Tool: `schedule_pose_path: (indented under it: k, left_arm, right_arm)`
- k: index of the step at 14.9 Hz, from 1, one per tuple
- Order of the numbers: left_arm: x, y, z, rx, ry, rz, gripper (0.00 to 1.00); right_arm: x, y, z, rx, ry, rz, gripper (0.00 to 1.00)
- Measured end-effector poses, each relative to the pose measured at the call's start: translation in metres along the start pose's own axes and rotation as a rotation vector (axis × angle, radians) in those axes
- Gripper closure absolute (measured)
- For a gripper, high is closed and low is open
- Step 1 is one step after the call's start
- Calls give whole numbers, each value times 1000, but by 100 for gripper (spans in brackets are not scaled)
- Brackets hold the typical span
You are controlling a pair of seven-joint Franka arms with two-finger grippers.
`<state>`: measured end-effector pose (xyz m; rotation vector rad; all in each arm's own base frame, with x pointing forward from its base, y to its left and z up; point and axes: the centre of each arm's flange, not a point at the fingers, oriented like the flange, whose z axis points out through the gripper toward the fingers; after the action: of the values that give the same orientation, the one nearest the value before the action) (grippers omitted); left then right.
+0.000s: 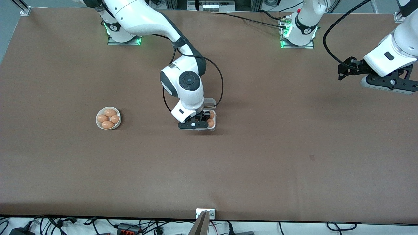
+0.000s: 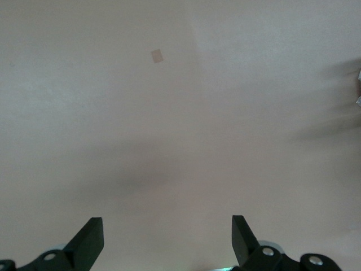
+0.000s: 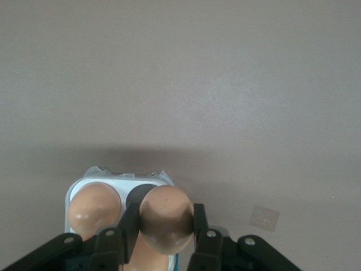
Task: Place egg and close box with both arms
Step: 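Lower the egg into the empty carton slot and open the right gripper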
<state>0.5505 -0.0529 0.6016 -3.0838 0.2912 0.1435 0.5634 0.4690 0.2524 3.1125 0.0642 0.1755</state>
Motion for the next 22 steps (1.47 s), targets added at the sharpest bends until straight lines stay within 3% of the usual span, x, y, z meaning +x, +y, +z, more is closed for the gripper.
schedule_pose_path:
  k: [19,22]
  left_arm:
    - [0,0,0,0,0,0,0]
    - [0,0,0,0,0,0,0]
  right_arm:
    - [-1,-17,27,7,-6,-44,57]
    - [4,-12,25,4,-1,-36,50]
